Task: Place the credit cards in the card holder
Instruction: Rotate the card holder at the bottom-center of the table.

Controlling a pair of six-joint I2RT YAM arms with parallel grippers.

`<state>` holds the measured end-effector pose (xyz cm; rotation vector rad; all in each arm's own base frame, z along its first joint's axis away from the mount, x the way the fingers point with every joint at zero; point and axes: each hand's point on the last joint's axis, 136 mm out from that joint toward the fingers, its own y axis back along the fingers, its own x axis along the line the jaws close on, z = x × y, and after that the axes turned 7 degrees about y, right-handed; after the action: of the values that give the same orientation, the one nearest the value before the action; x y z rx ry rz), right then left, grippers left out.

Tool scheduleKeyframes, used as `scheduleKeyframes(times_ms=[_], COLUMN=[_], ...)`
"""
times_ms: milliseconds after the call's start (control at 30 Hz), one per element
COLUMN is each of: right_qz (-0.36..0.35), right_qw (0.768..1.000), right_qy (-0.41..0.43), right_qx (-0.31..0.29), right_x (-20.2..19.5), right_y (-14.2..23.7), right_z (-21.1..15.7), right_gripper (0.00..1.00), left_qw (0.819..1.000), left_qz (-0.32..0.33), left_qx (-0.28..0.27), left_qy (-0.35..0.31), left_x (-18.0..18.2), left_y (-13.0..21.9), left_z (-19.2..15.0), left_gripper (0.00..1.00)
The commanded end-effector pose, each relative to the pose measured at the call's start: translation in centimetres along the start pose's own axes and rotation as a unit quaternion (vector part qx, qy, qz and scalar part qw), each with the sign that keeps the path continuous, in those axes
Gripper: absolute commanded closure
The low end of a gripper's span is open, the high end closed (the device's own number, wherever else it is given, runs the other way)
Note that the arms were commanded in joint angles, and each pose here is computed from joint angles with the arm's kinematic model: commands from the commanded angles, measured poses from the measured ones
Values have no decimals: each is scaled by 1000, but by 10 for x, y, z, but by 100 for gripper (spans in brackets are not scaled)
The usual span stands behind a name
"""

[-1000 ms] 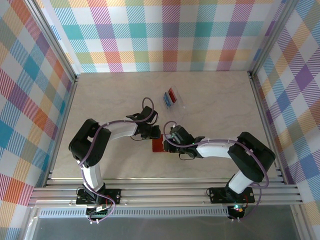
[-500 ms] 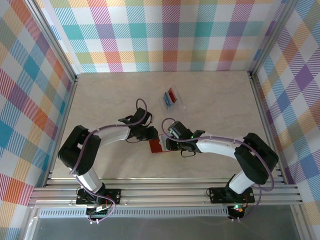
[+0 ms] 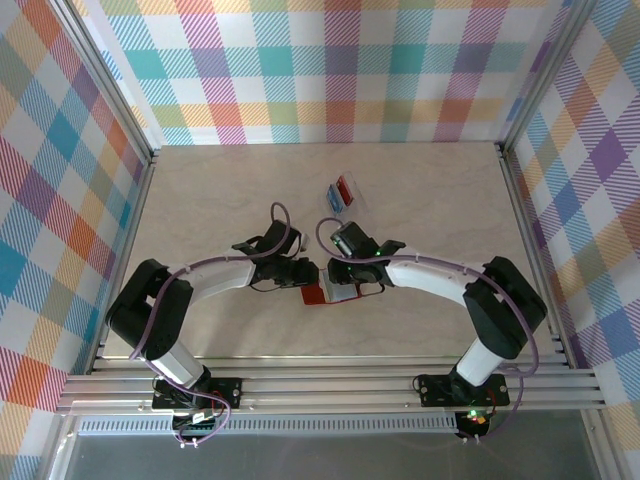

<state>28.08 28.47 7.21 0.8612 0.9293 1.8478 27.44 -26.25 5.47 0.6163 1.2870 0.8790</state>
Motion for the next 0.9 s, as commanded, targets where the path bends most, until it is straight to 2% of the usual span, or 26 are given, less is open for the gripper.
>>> scheduleKeyframes(times_ms=[0,167,467,700,867], right_qz=[-3,-12,-41,-15,-43], right_qw=[999,999,997,997,998], right_qy=[20,19,-1,-49,-25], right_qx=[26,47,69,58,35], right_x=[0,-8,-29,-31,-37], right_y=[-7,-26,-39,-30,-14], right_z=[-5,-12,-39,-66,-48], right_gripper=[63,64,64,64,62], left_qw=[999,996,987,986,990], left_qz=[27,66,153,163,133], left_qx=[34,52,34,14,15], left_qy=[0,-5,-24,-37,-40], left_x=[10,23,53,53,40], left_y=[-6,-14,-21,-25,-27], left_z=[-16,-20,-6,8,10], left_gripper=[74,75,76,76,76])
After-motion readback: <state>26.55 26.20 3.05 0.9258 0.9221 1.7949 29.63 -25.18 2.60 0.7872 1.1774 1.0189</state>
